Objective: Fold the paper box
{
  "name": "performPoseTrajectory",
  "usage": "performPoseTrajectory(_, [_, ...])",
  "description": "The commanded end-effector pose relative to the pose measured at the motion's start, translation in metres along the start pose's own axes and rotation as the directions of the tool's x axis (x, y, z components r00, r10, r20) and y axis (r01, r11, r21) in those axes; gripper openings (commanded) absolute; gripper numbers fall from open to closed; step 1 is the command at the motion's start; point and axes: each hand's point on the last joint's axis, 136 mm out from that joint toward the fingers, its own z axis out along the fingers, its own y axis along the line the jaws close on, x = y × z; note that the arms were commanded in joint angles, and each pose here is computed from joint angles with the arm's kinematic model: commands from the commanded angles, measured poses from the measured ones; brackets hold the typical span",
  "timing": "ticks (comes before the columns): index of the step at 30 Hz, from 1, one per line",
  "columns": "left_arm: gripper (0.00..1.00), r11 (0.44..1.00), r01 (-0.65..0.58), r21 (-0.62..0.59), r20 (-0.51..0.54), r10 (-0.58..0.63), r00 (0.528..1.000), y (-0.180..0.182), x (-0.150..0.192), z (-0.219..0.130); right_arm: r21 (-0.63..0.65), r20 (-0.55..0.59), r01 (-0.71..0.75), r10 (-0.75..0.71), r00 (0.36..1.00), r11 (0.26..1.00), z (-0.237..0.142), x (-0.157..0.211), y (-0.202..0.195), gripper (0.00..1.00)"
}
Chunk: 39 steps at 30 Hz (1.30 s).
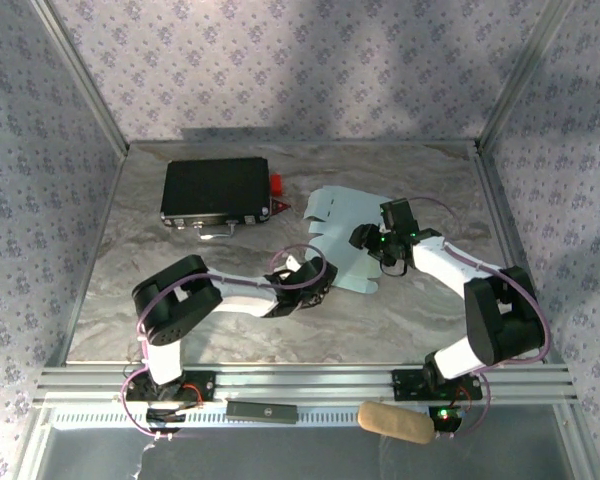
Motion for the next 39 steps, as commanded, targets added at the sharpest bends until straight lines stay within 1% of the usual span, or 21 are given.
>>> performPoseTrajectory(1, [0.48, 1.0, 0.017, -0.001, 0.038, -0.017, 0.999, 0.005, -0.013, 0.015, 0.001, 0.005, 0.015, -0.015, 1.0, 1.0, -0.004, 0.001, 0.001, 0.65])
performPoseTrajectory(5, [0.45, 1.0, 0.016, 0.004, 0.035, -0.016, 0.999, 0.006, -0.013, 0.016, 0.001, 0.002, 0.012, -0.012, 1.0, 1.0, -0.003, 0.0, 0.0, 0.65])
performPoseTrajectory(9, [0.38, 1.0, 0.01, 0.03, 0.054, -0.011, 0.998, 0.004, -0.015, 0.011, 0.018, -0.01, 0.007, -0.007, 1.0, 1.0, 0.0, 0.0, -0.004, 0.65])
performPoseTrajectory(12, [0.28, 0.997, -0.007, 0.071, 0.076, 0.001, 0.997, -0.002, -0.019, 0.007, 0.028, -0.022, 0.002, -0.002, 1.0, 1.0, 0.005, 0.001, -0.009, 0.65])
performPoseTrajectory(15, [0.2, 0.993, -0.021, 0.116, 0.091, 0.01, 0.996, -0.009, -0.022, 0.003, 0.033, -0.031, 0.001, 0.0, 1.0, 0.999, 0.009, 0.004, -0.012, 0.65])
performPoseTrajectory(24, [0.0, 0.986, -0.066, 0.151, 0.125, 0.047, 0.991, -0.02, -0.028, -0.011, 0.033, -0.025, 0.005, -0.004, 1.0, 0.999, 0.007, 0.005, -0.013, 0.65])
performPoseTrajectory(28, [0.0, 0.986, -0.082, 0.144, 0.13, 0.063, 0.989, -0.021, -0.03, -0.019, 0.05, -0.013, 0.022, -0.022, 1.0, 0.998, 0.002, -0.001, -0.015, 0.65])
performPoseTrajectory(35, [0.0, 0.989, -0.088, 0.122, 0.144, 0.07, 0.987, -0.009, -0.04, -0.035, 0.079, 0.033, -0.005, 0.003, 0.999, 0.997, -0.012, -0.054, -0.021, 0.66])
performPoseTrajectory(37, [0.0, 0.988, -0.095, 0.122, 0.146, 0.077, 0.986, -0.008, -0.042, -0.04, 0.091, 0.031, 0.007, -0.01, 0.999, 0.996, -0.013, -0.06, -0.018, 0.66])
performPoseTrajectory(39, [0.0, 0.987, -0.11, 0.121, 0.151, 0.091, 0.984, -0.009, -0.044, -0.046, 0.09, 0.02, 0.019, -0.021, 1.0, 0.996, -0.013, -0.057, -0.013, 0.66])
